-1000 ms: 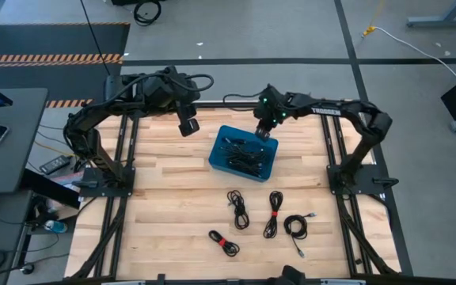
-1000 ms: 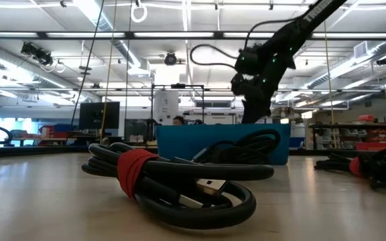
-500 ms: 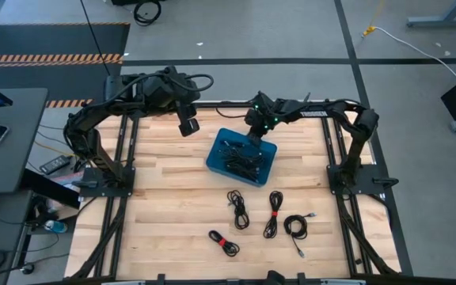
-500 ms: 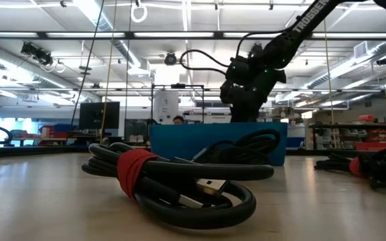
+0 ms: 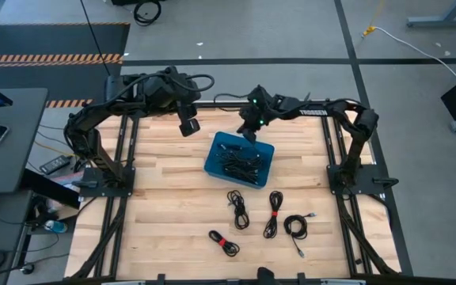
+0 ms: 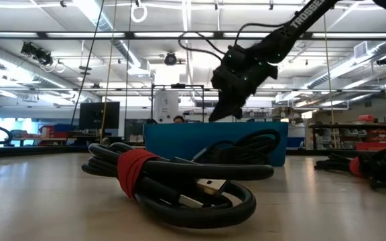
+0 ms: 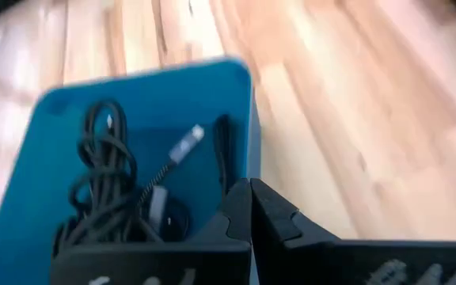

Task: Pick and place USB-C Cables
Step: Put the black charger cable into the blue bin

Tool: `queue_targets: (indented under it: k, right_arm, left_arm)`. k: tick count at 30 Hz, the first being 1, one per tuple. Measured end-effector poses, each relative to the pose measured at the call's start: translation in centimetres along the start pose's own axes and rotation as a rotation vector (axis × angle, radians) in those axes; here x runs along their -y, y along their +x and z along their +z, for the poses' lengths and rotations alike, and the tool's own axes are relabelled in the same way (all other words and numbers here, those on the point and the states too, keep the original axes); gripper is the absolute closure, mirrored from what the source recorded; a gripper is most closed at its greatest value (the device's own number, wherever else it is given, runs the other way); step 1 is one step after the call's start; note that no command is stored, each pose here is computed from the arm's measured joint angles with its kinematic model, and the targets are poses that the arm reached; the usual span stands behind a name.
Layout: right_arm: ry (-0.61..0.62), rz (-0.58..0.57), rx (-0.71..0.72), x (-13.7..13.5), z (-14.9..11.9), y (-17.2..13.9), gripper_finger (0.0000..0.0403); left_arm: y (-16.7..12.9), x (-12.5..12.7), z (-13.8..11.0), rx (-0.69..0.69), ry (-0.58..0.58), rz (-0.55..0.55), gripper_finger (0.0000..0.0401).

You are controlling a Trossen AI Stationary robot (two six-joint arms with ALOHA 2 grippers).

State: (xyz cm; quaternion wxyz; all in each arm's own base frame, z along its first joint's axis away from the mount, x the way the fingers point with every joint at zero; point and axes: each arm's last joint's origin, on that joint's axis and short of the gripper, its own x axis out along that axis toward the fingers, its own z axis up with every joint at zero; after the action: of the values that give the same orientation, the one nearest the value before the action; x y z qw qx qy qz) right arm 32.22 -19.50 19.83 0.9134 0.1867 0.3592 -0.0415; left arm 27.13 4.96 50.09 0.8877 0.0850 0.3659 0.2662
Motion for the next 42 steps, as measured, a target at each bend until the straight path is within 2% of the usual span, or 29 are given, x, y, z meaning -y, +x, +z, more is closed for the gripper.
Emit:
queue_targets:
  k: [6, 10, 15, 21, 24, 27, 35, 38, 42]
  right_arm:
    - [-0.036, -0.015, 0.113, 0.2, 3.8, -1.9, 0.0403]
    - [-0.004, 0.101, 0.122, -0.6, 5.0, -2.6, 0.0403]
    - [-0.001, 0.182, -0.065, -3.3, 4.2, -2.3, 0.0403]
    - [0.002, 0.226, -0.366, -8.6, 1.6, -3.3, 0.0403]
    - [-0.020, 0.184, -0.485, -11.6, 0.5, -4.7, 0.0403]
    - [-0.014, 0.121, -0.542, -14.6, -0.3, -6.7, 0.0403]
    - [0.130, 0.016, -0.493, -21.4, -2.0, -12.3, 0.0403]
    - [0.186, -0.053, -0.483, -23.1, -3.0, -13.5, 0.0403]
    - [0.283, -0.183, -0.541, -24.6, -4.7, -14.2, 0.0394]
  left_arm:
    - [0.0, 0.0, 0.0, 0.000, 0.000, 0.000, 0.0251]
    - [0.0, 0.1, 0.0, 0.001, -0.001, -0.023, 0.0251]
    - [0.0, 0.1, -0.1, -0.012, 0.005, -0.029, 0.0251]
    - [0.0, 0.1, -0.2, -0.022, 0.017, -0.030, 0.0251]
    - [0.0, 0.1, -0.3, -0.024, 0.020, -0.030, 0.0251]
    - [0.0, 0.1, -0.3, -0.024, 0.020, -0.030, 0.0251]
    - [0.0, 0.1, -0.3, -0.025, 0.022, -0.030, 0.0251]
    - [0.0, 0.1, -0.3, -0.024, 0.022, -0.030, 0.0251]
    - [0.0, 0.1, -0.3, -0.026, 0.023, -0.030, 0.0251]
